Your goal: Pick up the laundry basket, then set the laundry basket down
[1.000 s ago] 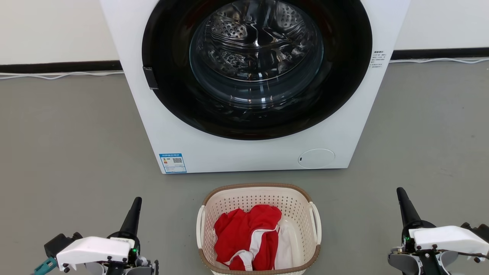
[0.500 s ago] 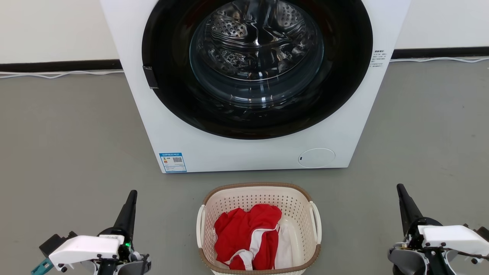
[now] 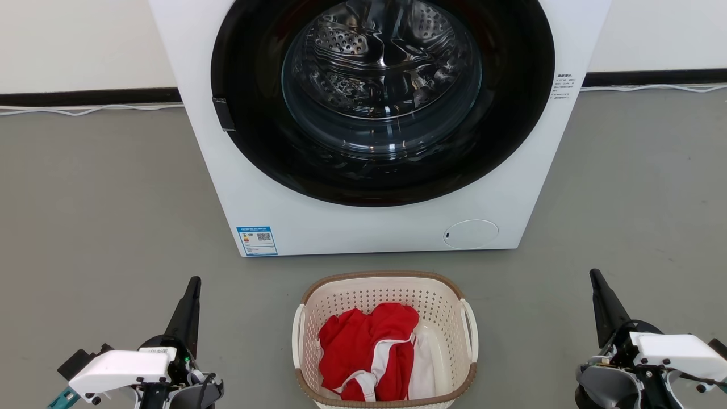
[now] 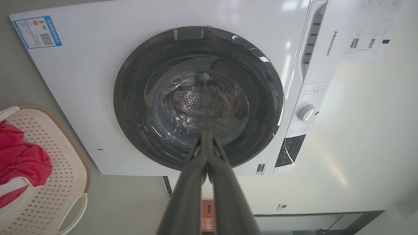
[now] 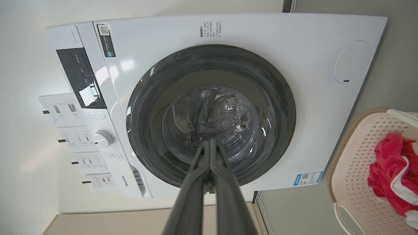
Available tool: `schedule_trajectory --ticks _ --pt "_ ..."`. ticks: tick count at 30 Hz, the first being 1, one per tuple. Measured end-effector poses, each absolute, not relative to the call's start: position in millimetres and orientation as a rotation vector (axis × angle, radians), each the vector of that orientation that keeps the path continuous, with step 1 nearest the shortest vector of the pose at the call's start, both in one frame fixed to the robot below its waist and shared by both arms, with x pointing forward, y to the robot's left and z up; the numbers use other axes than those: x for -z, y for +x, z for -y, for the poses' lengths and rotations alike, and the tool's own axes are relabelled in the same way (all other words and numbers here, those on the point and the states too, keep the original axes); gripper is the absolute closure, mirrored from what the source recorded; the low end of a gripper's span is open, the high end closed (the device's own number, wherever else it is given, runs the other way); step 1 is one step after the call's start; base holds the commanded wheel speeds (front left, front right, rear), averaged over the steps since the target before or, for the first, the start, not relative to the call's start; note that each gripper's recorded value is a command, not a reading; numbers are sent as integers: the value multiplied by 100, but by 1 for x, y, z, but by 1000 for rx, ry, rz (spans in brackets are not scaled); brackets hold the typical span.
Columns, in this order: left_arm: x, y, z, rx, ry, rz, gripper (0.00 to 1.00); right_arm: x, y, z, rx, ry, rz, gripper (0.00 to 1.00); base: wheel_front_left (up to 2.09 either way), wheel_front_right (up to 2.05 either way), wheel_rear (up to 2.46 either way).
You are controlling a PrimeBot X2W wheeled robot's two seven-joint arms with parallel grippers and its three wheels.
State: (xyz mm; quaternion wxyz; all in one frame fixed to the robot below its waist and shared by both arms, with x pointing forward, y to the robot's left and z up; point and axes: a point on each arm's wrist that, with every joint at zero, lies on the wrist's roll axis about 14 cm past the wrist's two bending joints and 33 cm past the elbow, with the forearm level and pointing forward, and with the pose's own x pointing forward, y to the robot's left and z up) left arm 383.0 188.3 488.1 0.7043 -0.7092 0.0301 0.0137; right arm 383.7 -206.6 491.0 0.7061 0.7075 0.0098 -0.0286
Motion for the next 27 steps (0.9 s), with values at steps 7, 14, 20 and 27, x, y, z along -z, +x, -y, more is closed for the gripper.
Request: schedule_trajectory --ticks 7,14,20,27 --pt "-488 383 -188 -30 -1577 -67 100 -491 384 207 64 1572 -22 100 0 0 0" --pt "-488 383 -188 -30 -1577 -66 100 -491 384 207 64 1572 -22 100 0 0 0" --pt "-488 383 -188 -30 -1578 -66 100 -491 384 207 64 1572 -22 100 0 0 0" --pt "-488 383 -188 -30 -1579 -66 100 -491 384 207 64 1572 -22 100 0 0 0"
